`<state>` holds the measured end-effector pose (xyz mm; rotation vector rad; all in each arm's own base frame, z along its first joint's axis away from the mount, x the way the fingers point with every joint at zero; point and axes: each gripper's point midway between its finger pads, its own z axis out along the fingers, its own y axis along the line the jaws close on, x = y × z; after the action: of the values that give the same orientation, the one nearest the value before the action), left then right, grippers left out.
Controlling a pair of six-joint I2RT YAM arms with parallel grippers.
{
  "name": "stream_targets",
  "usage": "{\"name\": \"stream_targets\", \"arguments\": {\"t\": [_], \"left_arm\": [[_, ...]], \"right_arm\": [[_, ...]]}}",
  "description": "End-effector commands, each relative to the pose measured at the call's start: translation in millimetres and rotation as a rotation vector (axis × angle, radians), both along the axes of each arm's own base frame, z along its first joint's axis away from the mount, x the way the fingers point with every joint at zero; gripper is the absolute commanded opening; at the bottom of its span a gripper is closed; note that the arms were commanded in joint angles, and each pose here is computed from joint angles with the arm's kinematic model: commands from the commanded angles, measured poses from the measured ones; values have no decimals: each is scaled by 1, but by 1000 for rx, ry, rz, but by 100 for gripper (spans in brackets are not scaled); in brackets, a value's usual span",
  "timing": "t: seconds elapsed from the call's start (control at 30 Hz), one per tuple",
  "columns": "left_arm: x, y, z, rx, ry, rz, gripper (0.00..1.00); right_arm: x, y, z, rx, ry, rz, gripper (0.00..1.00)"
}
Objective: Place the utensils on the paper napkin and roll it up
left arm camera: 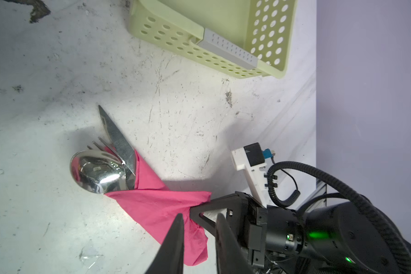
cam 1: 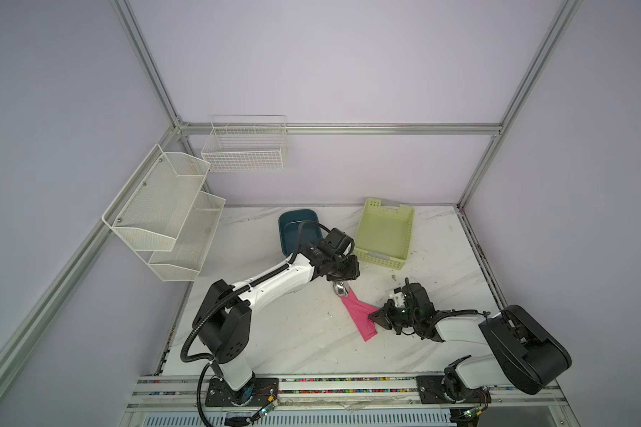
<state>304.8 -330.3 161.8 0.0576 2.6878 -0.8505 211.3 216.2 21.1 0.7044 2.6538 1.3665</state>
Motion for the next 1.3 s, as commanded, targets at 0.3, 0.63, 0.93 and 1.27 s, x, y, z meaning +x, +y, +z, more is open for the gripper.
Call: {"name": "stream_targets", "arguments": {"t": [0.3,0.63,0.93,1.27], "left_arm": [[-81,-15,-69,-82,192,-19,18],[-105,-20,-107,-23,263,-42,15],[-117,-9,-143,42,322,-40,14],[-128,14,-162,135,354,-34,14]], "right_arm": [[-25,8,-5,-34,62,-110,0],[-35,14,-10,-42,71,-89,0],[-33,18,-7,-73,51,-46,0],[-19,-4,1,-336,-38,16,5]]}}
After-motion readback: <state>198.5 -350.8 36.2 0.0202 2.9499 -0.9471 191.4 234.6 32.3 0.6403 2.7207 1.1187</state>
